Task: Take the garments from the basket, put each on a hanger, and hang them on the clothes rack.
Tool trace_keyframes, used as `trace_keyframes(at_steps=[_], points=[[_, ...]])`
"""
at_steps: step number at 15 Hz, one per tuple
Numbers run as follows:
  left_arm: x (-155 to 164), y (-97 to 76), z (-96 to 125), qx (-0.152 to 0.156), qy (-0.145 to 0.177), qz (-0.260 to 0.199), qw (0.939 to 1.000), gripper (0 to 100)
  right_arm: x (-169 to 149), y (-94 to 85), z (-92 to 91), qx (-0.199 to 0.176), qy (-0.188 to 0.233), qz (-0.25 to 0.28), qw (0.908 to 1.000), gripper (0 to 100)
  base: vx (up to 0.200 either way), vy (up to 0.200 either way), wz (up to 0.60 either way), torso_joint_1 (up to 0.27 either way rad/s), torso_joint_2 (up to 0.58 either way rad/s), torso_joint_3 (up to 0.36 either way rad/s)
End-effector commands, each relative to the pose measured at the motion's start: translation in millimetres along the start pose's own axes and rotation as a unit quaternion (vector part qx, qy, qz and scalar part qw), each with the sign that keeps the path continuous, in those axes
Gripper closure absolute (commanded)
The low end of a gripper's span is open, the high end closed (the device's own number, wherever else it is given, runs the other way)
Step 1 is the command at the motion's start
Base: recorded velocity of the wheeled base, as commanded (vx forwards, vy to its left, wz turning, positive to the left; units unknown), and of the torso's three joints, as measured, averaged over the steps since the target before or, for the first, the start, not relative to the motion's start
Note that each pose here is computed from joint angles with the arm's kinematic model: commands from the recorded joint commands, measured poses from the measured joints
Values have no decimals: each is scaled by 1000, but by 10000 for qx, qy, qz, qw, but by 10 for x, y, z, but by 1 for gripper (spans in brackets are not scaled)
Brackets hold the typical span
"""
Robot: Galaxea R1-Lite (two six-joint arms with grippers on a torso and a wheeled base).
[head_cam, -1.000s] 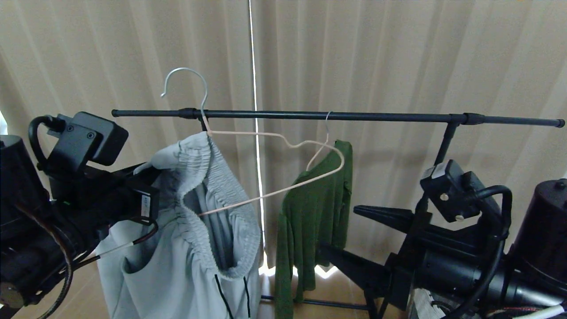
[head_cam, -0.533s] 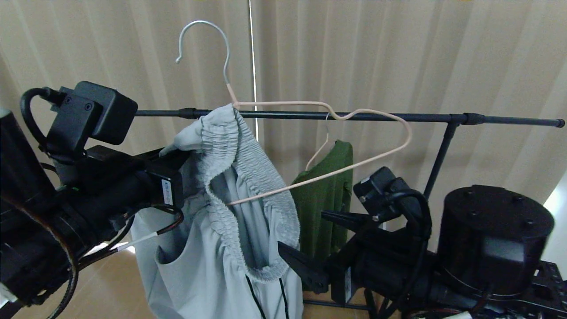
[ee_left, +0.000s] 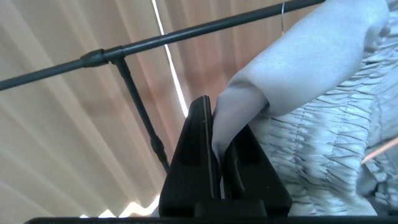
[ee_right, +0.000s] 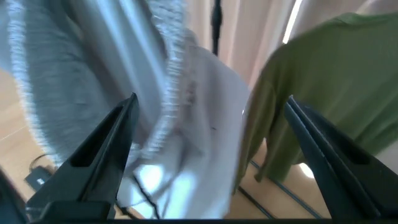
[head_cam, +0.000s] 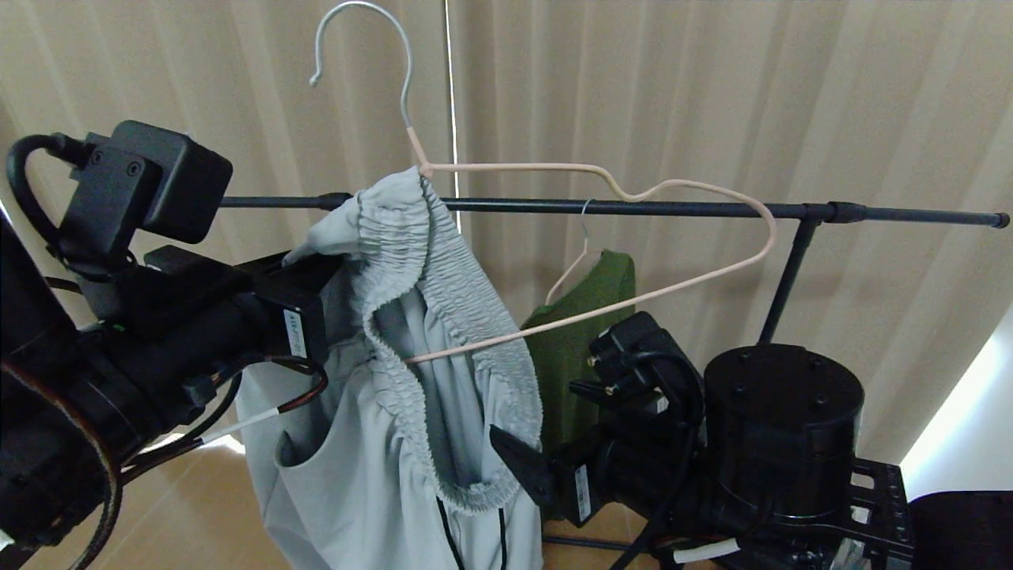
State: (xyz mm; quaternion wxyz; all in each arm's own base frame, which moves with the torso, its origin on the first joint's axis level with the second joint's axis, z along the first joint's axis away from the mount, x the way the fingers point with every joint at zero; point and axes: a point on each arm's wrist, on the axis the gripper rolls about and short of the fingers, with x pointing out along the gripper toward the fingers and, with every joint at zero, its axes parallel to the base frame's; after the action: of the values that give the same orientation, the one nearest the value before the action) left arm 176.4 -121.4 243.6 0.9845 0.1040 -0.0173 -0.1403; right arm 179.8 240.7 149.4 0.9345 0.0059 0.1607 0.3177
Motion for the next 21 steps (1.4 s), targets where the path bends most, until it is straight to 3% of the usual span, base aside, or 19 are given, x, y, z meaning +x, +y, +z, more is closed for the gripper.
trace_keyframes(at_steps=[1, 7, 8, 10, 13, 17, 19, 21], points=[[2, 3, 6, -3, -9, 9, 10000, 100, 2, -9, -10, -1, 16, -21, 10000, 0, 0, 0, 0, 0, 0, 0], [19, 23, 59, -11, -86, 65, 9999, 100, -33, -100, -69, 33, -77, -185, 9998, 0, 0, 0, 0, 0, 0, 0], [19, 24, 64, -14, -93, 66, 9999, 100, -38, -130, -70, 39, -82, -228, 9997, 100, 0, 0, 0, 0, 0, 0], [19, 23, 59, -4, -87, 58, 9999, 100, -36, -151, -58, 62, -101, -262, 9996, 100, 0, 0, 0, 0, 0, 0], [19, 27, 45, 165, -60, 76, 9998, 100, -131, -326, 88, 178, -354, -513, 9979, 100, 0, 0, 0, 0, 0, 0], [-29, 162, -13, 830, 30, 335, 9960, 100, -240, -658, 262, 355, -681, -1055, 9914, 100, 0, 0, 0, 0, 0, 0], [-58, 159, -68, 978, 108, 303, 9947, 100, -263, -788, 297, 329, -740, -1274, 9885, 100, 0, 0, 0, 0, 0, 0], [-83, 145, -182, 1360, 298, 243, 9900, 100, -301, -894, 342, 378, -833, -1438, 9854, 100, 0, 0, 0, 0, 0, 0]])
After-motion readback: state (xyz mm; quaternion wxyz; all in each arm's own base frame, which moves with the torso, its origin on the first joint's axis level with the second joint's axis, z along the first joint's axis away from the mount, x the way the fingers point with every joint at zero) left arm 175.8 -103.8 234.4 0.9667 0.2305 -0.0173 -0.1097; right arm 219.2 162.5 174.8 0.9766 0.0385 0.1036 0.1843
